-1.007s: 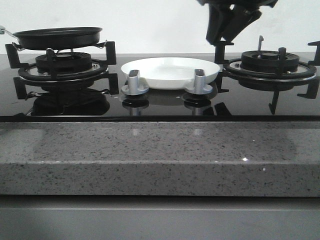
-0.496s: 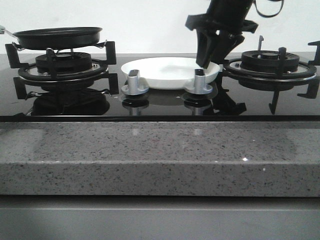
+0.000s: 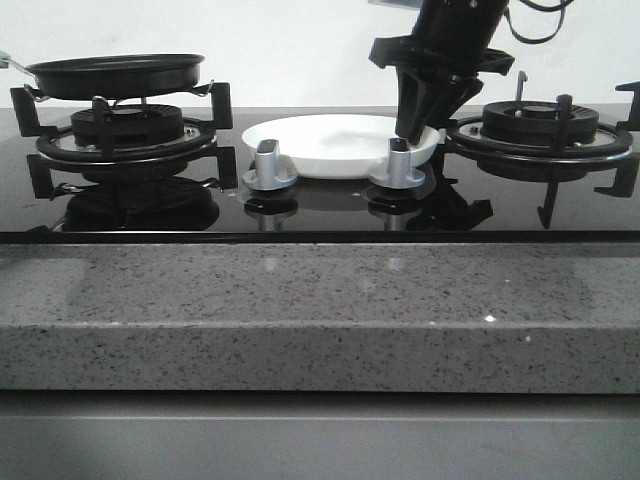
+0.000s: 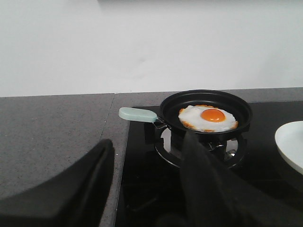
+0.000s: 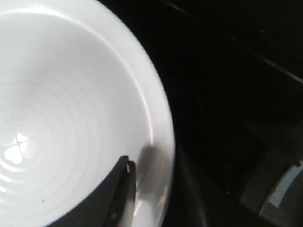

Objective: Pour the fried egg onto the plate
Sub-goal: 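Lower the right gripper onto the rim of the white plate, then grasp the plate rim with the right gripper and lift it up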

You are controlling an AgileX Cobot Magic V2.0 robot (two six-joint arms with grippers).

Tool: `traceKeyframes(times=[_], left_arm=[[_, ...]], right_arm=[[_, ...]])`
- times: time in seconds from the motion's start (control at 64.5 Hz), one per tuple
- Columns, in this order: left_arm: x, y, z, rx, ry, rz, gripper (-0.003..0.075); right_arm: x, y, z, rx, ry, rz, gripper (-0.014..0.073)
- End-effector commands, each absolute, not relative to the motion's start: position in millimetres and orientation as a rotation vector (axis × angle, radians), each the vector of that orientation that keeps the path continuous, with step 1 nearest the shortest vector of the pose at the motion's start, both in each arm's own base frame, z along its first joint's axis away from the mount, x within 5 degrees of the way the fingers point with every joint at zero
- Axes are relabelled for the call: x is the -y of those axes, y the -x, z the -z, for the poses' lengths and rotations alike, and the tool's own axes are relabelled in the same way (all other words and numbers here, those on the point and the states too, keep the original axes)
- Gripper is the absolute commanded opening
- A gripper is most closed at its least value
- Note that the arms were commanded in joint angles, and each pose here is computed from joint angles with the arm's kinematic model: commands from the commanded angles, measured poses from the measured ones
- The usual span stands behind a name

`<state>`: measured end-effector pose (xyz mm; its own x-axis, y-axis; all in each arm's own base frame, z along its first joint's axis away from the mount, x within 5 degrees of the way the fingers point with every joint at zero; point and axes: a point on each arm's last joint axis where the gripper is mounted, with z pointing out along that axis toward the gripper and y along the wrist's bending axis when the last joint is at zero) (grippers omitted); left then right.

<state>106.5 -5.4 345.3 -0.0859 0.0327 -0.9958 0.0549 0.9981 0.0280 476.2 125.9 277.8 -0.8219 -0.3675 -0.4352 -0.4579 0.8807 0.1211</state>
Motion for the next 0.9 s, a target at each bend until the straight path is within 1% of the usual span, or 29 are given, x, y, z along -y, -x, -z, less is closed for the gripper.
traceKeyframes(times=[0.0, 0.124, 0.17, 0.232, 0.325, 0.341, 0.356, 0.418, 0.573, 0.697, 0.883], left_arm=[[6.2, -106.9, -363.7, -1.549, -0.058, 0.034, 0.0323], [6.2, -106.9, -363.7, -1.549, -0.058, 0.034, 0.0323], [6.2, -106.9, -363.7, -1.549, -0.058, 0.034, 0.0323], [6.2, -106.9, -363.7, -1.549, -0.058, 0.034, 0.0323], [6.2, -106.9, -363.7, -1.549, -0.058, 0.034, 0.0323], [6.2, -106.9, -363.7, -1.549, -0.058, 0.034, 0.0323], [6.2, -106.9, -363.7, -1.549, -0.058, 0.034, 0.0323], [6.2, -106.9, -363.7, -1.549, -0.058, 0.034, 0.0323], [6.2, -106.9, -363.7, -1.549, -0.058, 0.034, 0.0323], [6.2, -106.9, -363.7, -1.549, -0.058, 0.034, 0.0323], [6.2, -106.9, -363.7, -1.549, -0.058, 0.034, 0.0323]], right_arm=[[-126.2, -467.9, -316.4, -2.533, 0.599, -0.337, 0.0234], [-126.1, -467.0, -318.0, -2.535, 0.603, -0.338, 0.0232], [-126.0, -466.6, -318.0, -2.539, 0.605, -0.339, 0.0210], [-125.6, -466.6, -317.9, -2.541, 0.604, -0.339, 0.0121], [-125.1, -466.9, -318.0, -2.539, 0.602, -0.338, -0.0044], [-125.1, -466.9, -318.0, -2.539, 0.602, -0.338, -0.0067], [-125.1, -467.0, -318.1, -2.538, 0.602, -0.338, -0.0073], [-125.1, -467.1, -318.2, -2.536, 0.601, -0.338, -0.0055], [-124.5, -466.9, -322.2, -2.528, 0.598, -0.337, -0.0057], [-120.7, -465.5, -333.6, -2.520, 0.570, -0.350, -0.0057], [-111.5, -461.9, -357.9, -2.493, 0.467, -0.405, -0.0057]])
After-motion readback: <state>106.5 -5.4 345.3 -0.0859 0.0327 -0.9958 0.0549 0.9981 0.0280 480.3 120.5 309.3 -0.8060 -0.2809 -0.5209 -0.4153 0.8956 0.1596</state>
